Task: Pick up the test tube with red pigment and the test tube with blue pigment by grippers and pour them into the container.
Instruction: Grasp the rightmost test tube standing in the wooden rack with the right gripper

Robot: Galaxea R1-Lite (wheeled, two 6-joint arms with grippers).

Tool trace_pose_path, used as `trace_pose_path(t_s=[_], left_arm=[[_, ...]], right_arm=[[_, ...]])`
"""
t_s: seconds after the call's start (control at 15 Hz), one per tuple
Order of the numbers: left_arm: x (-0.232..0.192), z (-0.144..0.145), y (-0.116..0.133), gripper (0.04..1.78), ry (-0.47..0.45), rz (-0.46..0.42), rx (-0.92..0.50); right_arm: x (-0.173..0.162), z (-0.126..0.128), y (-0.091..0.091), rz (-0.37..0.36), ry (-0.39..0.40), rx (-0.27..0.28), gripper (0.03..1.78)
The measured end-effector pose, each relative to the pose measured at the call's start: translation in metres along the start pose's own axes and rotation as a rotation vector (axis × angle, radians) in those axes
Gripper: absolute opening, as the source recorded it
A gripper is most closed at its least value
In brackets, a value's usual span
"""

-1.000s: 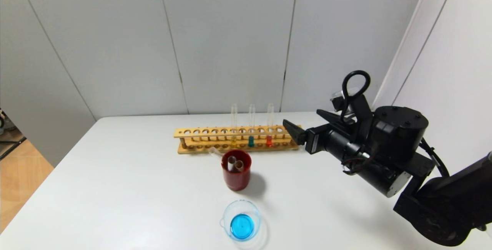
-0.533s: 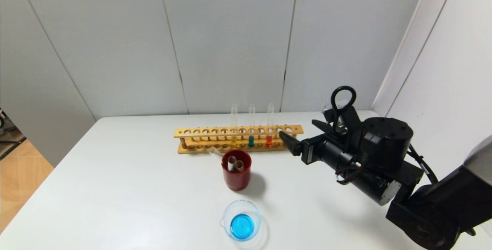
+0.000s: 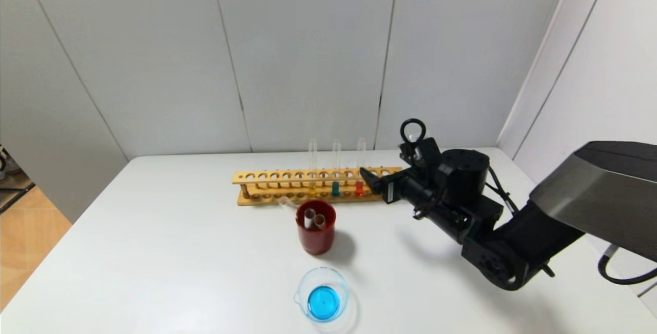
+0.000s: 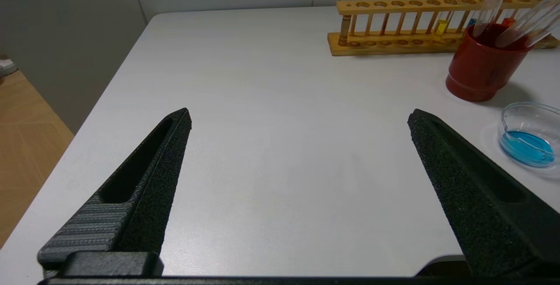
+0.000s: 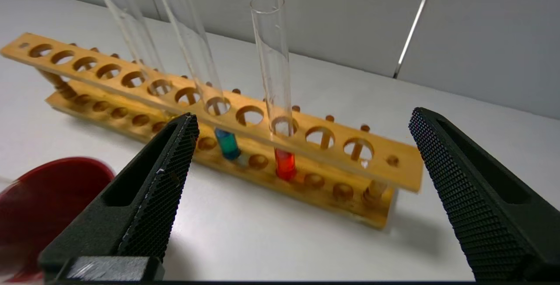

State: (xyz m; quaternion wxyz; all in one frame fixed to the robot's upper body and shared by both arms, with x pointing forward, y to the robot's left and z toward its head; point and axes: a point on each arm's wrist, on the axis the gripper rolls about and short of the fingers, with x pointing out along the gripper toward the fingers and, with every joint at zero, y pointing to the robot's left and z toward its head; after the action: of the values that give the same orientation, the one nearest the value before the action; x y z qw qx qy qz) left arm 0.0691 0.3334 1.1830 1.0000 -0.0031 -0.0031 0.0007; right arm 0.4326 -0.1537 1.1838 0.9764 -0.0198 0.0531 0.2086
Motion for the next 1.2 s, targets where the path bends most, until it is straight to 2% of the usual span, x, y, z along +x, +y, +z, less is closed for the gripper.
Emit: trace_pose_path(t_s=[0.2,0.33,0.47,1.2], left_arm=[[0.0,0.0,0.0,1.75,0.0,0.0,-0.001],[0.0,0.0,0.0,1.75,0.0,0.0,-0.001],[0.0,0.0,0.0,1.75,0.0,0.0,-0.001],[0.0,0.0,0.0,1.75,0.0,0.0,-0.001]], right_arm=[[0.024,0.0,-0.008,-0.02,0.004,-0.015,1.75],[0.034,-0.001,-0.008,0.007,0.012,-0.016,1.75],[0.04,-0.003,-0.007,0.031,0.012,-0.015,1.75],[0.058,-0.012,-0.001,0.046,0.018,-0.019,1.75]])
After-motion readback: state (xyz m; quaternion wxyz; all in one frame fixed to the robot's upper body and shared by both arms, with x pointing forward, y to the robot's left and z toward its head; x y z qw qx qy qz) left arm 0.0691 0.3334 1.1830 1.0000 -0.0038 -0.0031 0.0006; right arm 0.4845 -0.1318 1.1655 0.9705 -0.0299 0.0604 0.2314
